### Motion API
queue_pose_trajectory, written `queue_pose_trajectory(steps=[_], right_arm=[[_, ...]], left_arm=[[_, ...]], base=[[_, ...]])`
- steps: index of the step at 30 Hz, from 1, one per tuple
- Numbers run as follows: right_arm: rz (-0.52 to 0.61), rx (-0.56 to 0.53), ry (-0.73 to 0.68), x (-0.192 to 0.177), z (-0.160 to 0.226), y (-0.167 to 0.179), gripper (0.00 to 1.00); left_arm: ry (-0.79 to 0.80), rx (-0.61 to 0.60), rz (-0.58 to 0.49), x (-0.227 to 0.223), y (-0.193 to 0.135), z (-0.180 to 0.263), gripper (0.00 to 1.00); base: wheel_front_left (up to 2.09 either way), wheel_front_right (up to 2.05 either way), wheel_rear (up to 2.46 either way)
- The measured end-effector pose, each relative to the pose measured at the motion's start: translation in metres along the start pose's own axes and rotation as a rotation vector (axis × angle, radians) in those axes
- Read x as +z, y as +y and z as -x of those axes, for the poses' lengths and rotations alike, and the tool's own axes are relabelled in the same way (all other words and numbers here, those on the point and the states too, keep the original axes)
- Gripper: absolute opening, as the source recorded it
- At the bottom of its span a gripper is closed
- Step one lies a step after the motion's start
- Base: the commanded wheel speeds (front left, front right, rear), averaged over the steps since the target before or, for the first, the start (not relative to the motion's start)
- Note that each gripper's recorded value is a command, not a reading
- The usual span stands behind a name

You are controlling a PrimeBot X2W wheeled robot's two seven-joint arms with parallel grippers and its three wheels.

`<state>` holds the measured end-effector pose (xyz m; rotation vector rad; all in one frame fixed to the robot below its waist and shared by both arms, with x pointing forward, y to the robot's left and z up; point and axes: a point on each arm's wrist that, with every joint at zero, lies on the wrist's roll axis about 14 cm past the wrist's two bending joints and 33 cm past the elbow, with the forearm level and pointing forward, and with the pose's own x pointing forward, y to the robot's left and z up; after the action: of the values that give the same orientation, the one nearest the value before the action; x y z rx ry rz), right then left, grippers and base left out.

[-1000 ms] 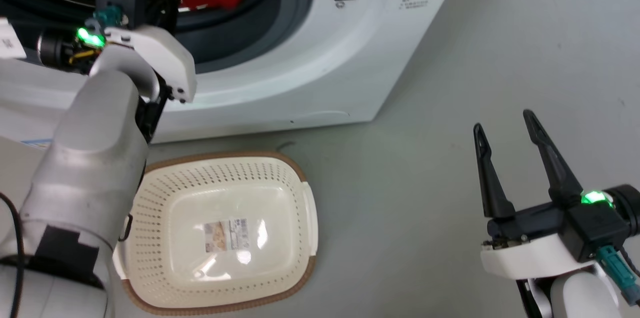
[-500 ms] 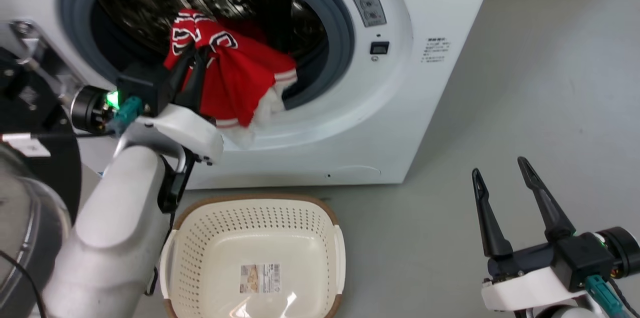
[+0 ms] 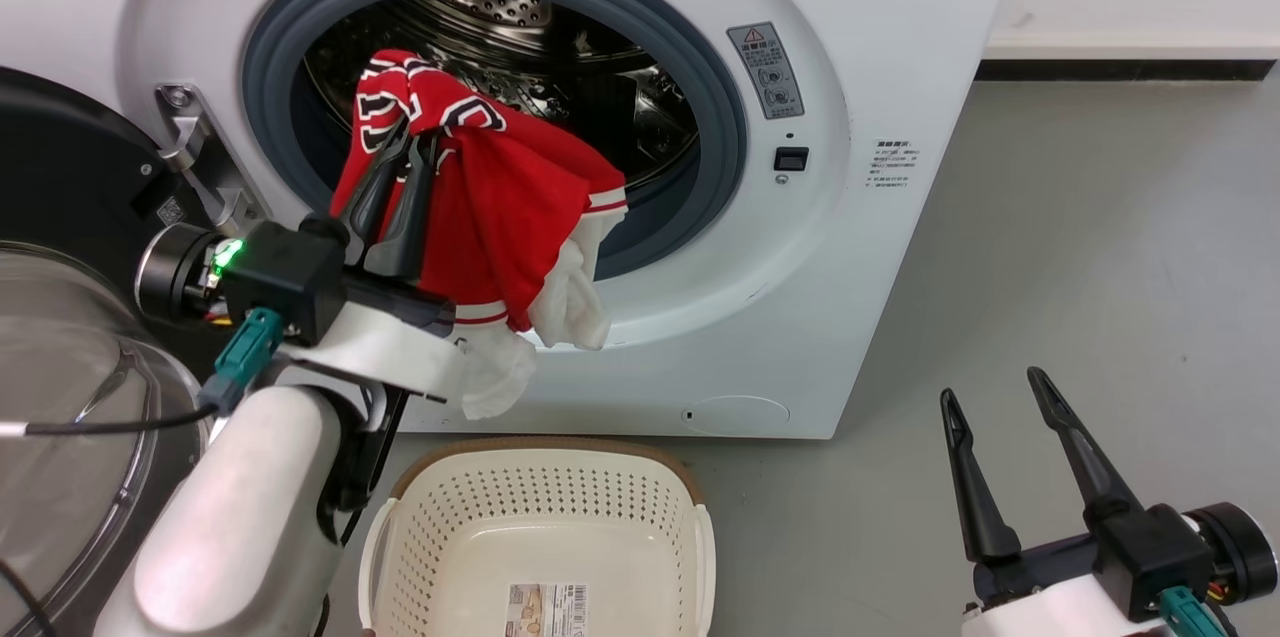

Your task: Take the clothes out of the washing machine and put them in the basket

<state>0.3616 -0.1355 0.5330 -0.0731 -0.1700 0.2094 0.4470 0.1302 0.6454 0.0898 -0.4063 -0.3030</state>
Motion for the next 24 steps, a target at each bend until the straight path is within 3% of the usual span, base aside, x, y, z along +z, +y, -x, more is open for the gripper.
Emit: queue_pose_trajectory(steps=[10,24], right_arm=[[-0.005,0.006,0.006,-0.002,0.002,0.003,1.0],[-0.003,-0.008,0.053,-0.024,-0.02,-0.007,1.0]], left_arm=[[0.013,-0.01,-0.005,0.009,-0.009,0.025,0.0],[0.407,-0.065,0.171,-0.127,-0.053,0.081,0.0]], base=[[0.0,0.0,0.0],[0.0,0.0,0.0]])
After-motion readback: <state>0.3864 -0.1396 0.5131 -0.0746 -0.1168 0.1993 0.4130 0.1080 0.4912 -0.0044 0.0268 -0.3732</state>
